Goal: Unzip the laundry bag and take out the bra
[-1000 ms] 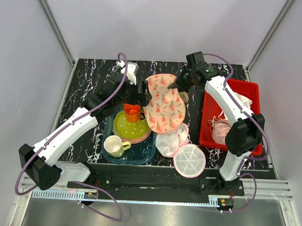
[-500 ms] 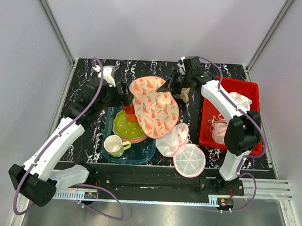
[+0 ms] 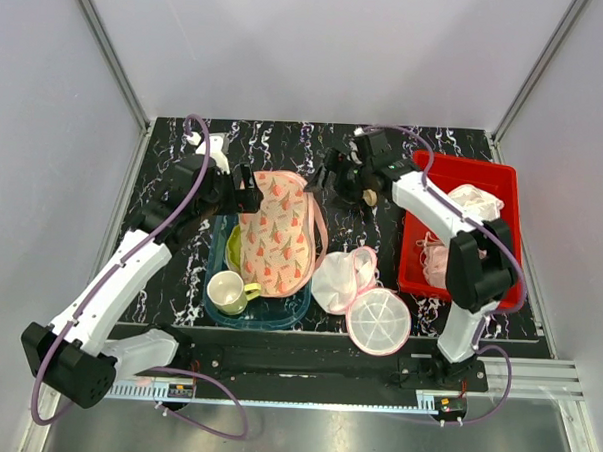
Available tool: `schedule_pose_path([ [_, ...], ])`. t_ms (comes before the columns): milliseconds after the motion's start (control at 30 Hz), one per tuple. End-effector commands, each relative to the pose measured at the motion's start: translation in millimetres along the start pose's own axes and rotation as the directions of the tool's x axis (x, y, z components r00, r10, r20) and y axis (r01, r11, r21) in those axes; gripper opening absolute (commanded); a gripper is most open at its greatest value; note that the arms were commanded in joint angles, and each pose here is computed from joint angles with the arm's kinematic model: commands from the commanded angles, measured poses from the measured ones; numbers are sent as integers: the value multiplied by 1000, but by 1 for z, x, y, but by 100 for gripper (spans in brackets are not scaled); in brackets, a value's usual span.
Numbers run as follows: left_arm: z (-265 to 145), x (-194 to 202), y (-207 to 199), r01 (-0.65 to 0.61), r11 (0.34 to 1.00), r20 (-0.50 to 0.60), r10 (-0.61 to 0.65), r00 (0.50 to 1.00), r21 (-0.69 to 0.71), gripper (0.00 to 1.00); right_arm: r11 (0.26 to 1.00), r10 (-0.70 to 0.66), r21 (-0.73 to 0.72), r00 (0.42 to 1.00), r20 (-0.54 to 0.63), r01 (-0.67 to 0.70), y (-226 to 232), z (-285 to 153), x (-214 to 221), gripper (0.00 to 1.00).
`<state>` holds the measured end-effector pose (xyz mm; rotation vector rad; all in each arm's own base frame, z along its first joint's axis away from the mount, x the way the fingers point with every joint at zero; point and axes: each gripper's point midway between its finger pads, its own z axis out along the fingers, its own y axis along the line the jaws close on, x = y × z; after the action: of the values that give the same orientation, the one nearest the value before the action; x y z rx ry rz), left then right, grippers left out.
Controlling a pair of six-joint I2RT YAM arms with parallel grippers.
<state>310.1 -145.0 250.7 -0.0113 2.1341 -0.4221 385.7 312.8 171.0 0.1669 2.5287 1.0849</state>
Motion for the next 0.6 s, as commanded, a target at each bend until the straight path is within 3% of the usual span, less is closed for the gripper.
schedule_pose_path([
  [0, -11, -23, -8, 12, 1000, 64, -13, 998, 26, 99, 993, -95, 80, 980, 177, 82, -6, -48, -18, 89],
  [267, -5, -11, -19, 40, 997, 10, -41, 999, 70, 98, 995, -91, -15, 966, 242, 97, -10, -84, 20, 79],
  [400, -5, 12, -76, -35, 988, -58, 44, 997, 150, 95, 996, -87, -3, 963, 254, 91, -16, -87, 22, 78],
  [567, 5, 34, -101, -92, 993, -103, 99, 990, 71, 92, 997, -55, 63, 954, 295, 38, -40, -96, 18, 80],
])
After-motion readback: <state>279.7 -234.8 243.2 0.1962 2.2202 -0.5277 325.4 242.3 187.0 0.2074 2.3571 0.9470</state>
